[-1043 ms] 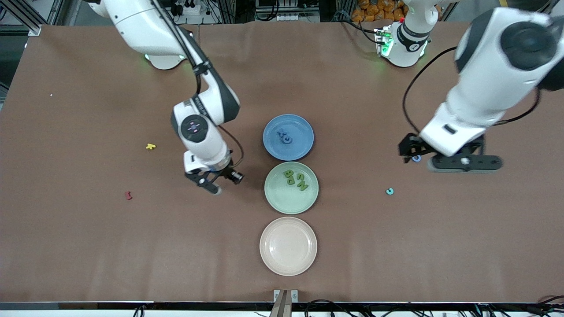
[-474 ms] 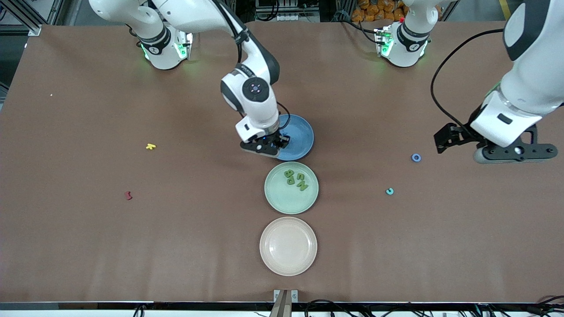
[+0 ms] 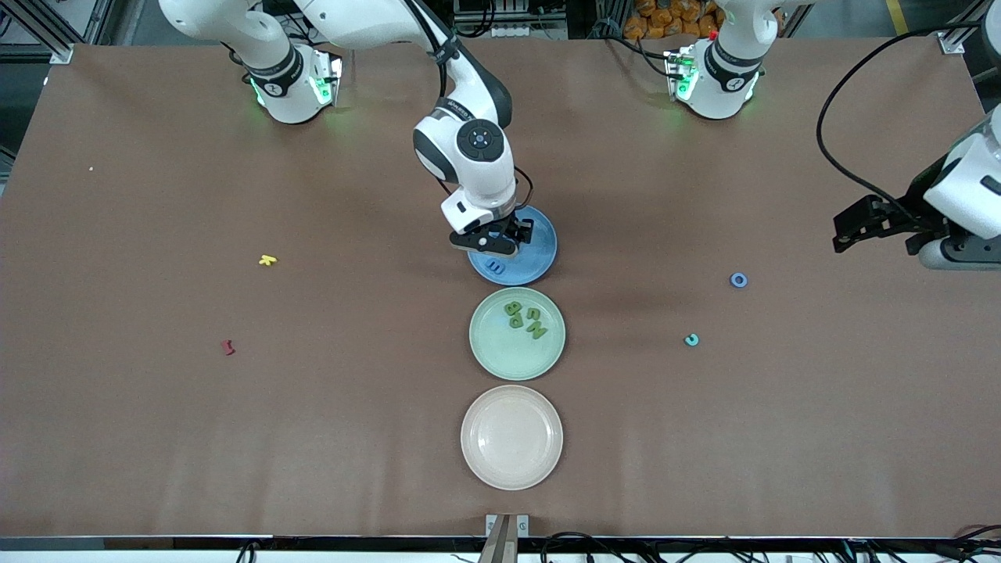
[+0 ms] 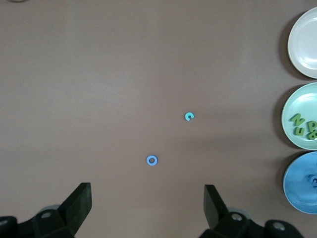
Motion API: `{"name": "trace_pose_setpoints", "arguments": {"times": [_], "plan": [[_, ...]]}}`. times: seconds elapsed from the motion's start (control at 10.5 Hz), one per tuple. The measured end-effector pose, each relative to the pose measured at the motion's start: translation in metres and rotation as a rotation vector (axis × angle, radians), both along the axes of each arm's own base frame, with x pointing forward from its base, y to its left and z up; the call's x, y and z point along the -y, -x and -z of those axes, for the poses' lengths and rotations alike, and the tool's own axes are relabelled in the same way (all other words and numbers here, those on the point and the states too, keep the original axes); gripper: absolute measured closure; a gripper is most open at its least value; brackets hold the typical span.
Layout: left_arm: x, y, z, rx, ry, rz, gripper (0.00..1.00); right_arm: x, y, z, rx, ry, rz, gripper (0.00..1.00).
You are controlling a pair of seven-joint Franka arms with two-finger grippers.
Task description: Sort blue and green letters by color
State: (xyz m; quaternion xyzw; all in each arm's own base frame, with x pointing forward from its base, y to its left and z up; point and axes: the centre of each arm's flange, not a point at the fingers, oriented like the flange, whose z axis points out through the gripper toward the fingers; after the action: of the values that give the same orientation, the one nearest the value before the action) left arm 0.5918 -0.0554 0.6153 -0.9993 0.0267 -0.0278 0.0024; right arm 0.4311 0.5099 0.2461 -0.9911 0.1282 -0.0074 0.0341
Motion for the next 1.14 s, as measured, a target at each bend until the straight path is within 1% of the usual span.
{"name": "trace_pose_setpoints", "arguments": {"times": [0.09, 0.19, 0.38, 0.66, 0.85, 0.95, 1.04, 1.14], "plan": [[0.0, 0.003, -0.004, 0.002, -0.005, 0.021, 0.0, 0.002, -0.003, -0.002, 0.001, -0.002, 0.015, 0.03], [0.001, 0.005, -0.006, 0.006, -0.007, 0.038, 0.0, 0.011, -0.015, -0.005, 0.006, -0.005, 0.029, 0.0], [0.003, 0.008, -0.009, 0.01, -0.009, 0.053, 0.0, 0.052, -0.058, -0.017, 0.015, -0.003, 0.004, 0.0], [0.0, 0.013, -0.015, 0.011, -0.015, 0.108, 0.0, 0.162, -0.137, -0.05, 0.014, 0.014, -0.052, 0.0], [0.001, 0.021, -0.026, 0.019, -0.018, 0.109, 0.0, 0.242, -0.176, -0.06, 0.015, 0.022, -0.088, 0.0], [0.002, 0.025, -0.032, 0.027, -0.018, 0.112, 0.0, 0.282, -0.192, -0.061, 0.019, 0.025, -0.104, 0.0], [0.005, 0.029, -0.036, 0.022, -0.018, 0.113, 0.0, 0.324, -0.206, -0.064, 0.029, 0.037, -0.118, 0.0], [0.012, 0.033, -0.037, 0.012, -0.009, 0.102, 0.0, 0.362, -0.217, -0.073, 0.05, 0.054, -0.13, 0.0]]}}
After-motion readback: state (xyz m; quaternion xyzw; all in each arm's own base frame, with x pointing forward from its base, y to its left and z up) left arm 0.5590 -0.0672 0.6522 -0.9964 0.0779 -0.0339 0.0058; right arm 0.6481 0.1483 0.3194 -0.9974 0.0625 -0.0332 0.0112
